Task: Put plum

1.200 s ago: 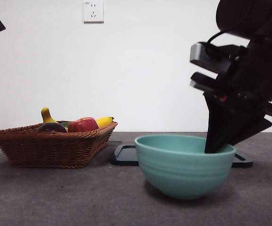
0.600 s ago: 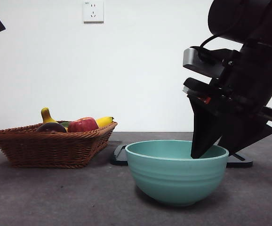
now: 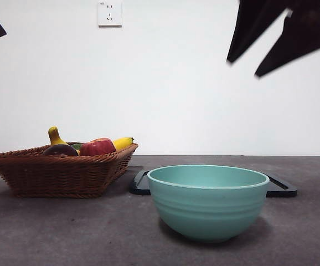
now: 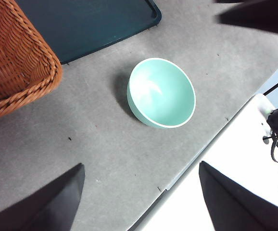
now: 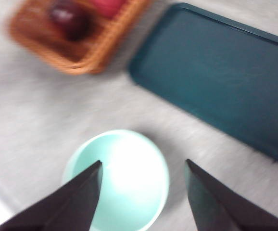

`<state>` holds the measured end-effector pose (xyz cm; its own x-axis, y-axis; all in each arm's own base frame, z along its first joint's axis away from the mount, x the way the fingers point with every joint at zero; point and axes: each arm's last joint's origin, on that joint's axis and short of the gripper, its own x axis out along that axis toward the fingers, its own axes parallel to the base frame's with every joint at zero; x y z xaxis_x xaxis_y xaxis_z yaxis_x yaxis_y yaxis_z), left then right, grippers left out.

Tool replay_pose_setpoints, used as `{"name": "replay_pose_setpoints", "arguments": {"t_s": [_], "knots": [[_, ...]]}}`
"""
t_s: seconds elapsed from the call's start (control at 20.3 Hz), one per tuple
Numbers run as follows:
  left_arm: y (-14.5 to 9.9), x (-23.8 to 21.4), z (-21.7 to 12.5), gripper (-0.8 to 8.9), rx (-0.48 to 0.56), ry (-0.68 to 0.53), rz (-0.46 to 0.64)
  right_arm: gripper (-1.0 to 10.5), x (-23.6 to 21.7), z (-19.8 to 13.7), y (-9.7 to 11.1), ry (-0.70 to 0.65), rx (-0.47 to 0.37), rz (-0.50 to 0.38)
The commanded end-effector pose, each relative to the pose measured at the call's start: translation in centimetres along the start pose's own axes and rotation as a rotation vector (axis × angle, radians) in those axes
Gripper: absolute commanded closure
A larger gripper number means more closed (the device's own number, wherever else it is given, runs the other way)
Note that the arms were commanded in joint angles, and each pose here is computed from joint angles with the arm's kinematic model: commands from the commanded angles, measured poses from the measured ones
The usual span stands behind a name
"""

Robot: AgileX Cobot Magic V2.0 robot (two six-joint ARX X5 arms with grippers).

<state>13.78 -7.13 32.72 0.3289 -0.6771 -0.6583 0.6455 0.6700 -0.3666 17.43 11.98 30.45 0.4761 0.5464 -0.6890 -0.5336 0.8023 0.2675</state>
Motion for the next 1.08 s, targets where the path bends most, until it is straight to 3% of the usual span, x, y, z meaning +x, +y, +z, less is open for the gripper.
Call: {"name": "replay_pose_setpoints", "arguments": {"t_s": [0.05,0.34,0.98,1.08], "knots": [[-0.1,0.0,0.3,4.40,0.020,-0.004,-0.009,6.7,-1.9,-0.1,0.6,-0.016,-0.021,0.052],[-0.1,0.0,0.3,4.40,0.020,-0.005,-0.009,6.7,-5.6,-2.8,1.2,0.058,-0.011,0.148],[-0.1,0.0,0.3,4.40,0.020,-0.004,-0.009,6.7,-6.5,-3.8,1.3,0.099,-0.004,0.143],[-0.1,0.0,0.3,4.77,0.020,-0.004,-0.009,6.8,-6.5,-3.8,1.3,0.100,-0.005,0.144]]}}
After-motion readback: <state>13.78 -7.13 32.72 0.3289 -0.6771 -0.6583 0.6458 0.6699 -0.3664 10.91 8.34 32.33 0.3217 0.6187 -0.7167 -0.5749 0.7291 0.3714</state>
